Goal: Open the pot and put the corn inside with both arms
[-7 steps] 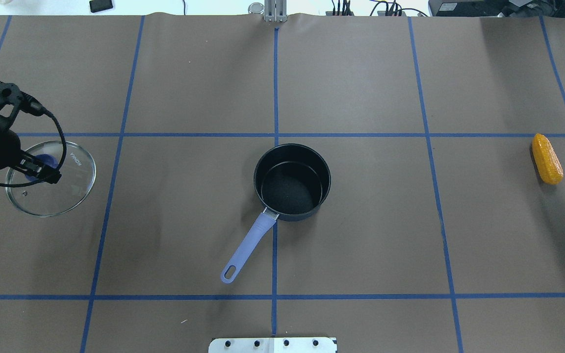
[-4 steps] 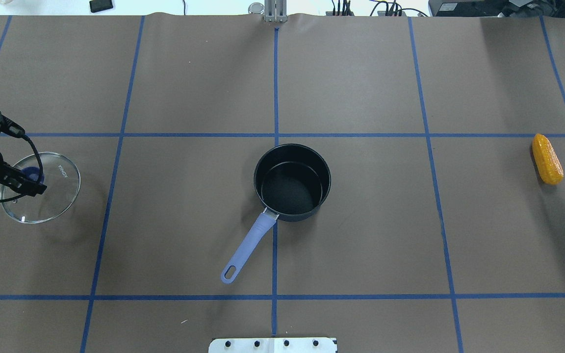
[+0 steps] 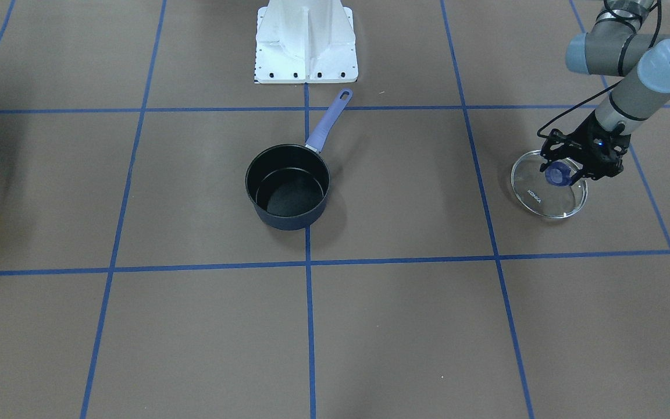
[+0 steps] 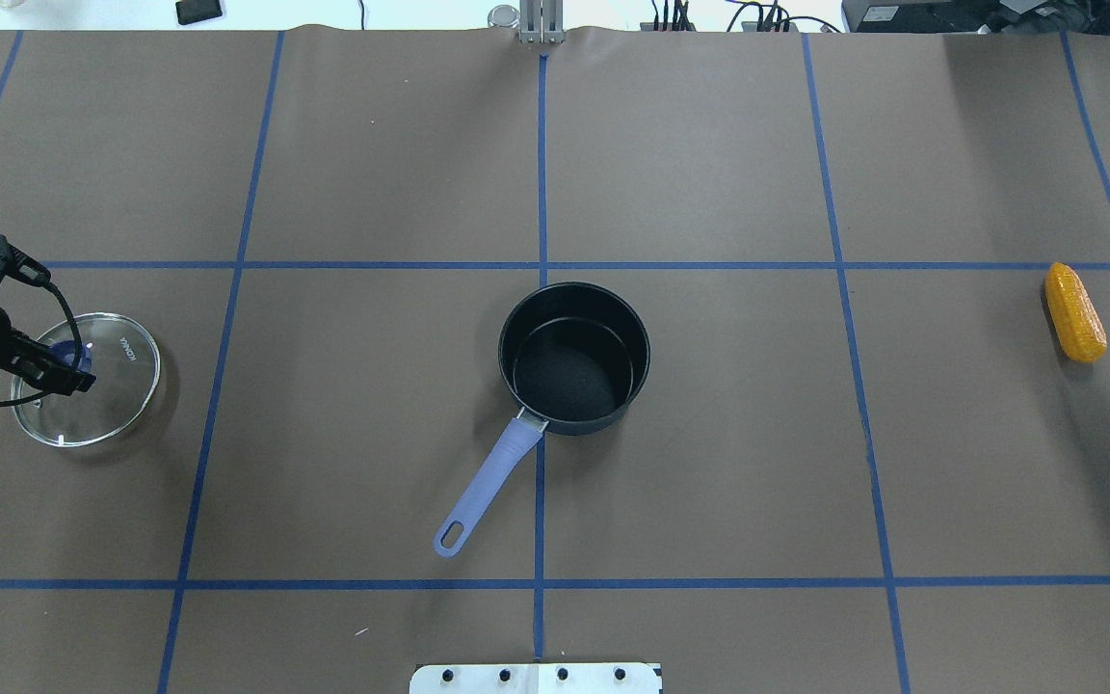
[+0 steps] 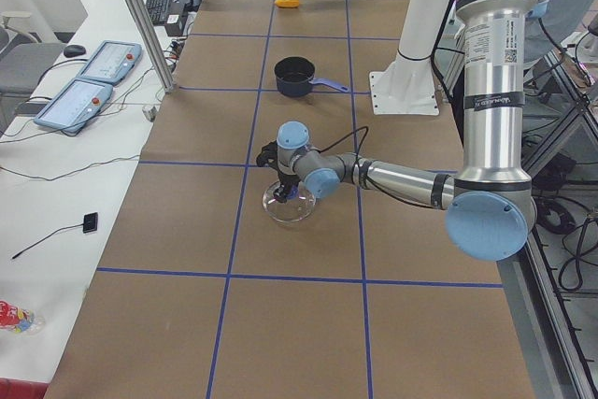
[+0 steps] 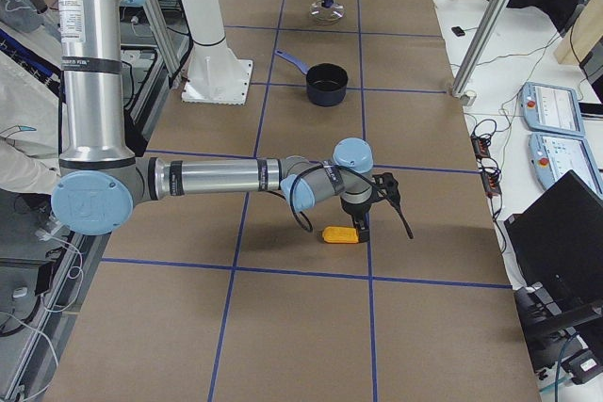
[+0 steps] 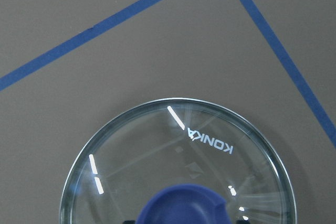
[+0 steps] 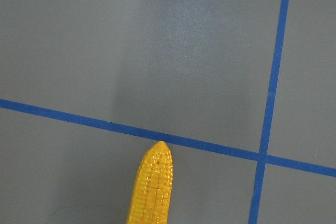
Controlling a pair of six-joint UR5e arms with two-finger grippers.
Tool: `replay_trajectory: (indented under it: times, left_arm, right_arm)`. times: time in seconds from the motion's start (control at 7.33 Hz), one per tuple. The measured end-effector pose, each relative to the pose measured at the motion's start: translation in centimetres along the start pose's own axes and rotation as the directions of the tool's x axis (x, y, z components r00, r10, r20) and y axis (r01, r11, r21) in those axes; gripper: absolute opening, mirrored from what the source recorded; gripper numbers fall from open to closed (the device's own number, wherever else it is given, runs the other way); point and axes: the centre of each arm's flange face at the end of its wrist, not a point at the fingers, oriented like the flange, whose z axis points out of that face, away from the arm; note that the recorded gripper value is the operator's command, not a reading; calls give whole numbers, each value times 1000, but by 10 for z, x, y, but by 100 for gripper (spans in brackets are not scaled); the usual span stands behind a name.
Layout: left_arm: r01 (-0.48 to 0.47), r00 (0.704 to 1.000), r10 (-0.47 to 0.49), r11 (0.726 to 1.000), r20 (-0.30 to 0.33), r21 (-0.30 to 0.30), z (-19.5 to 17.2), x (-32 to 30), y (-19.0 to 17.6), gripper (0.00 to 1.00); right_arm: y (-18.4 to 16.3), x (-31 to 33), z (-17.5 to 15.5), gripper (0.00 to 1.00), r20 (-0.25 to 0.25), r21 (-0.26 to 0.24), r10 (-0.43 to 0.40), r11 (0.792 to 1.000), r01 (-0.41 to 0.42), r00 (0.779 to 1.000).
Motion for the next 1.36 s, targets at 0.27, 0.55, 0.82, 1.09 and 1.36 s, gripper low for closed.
replay_trajectory:
  times: [0.27, 0.55, 0.82, 1.09, 1.36]
  left_arm:
    - [3, 1000, -3, 1000, -1, -1, 2, 0, -1, 98]
    - [28, 1000, -28, 1000, 7, 12, -10, -7, -13, 98]
    - [136, 990, -137, 990, 33, 39, -56, -56, -29, 98]
    - [171, 984, -173, 985, 50, 33, -96, -124, -13, 98]
    - [276, 957, -274, 961, 92, -10, -117, -202, 27, 98]
  right_arm:
    - [0, -1, 0, 100, -1, 0, -2, 1000, 2, 1000]
    - [-4, -3, -1, 100, 1, 5, -6, 1000, 6, 1000]
    - [-5, -3, -1, 100, 1, 5, -4, 1000, 4, 1000]
    - [-5, -2, 0, 100, 0, 3, 7, 1000, -7, 1000]
    - [-5, -2, 1, 100, 1, 1, 11, 1000, -11, 1000]
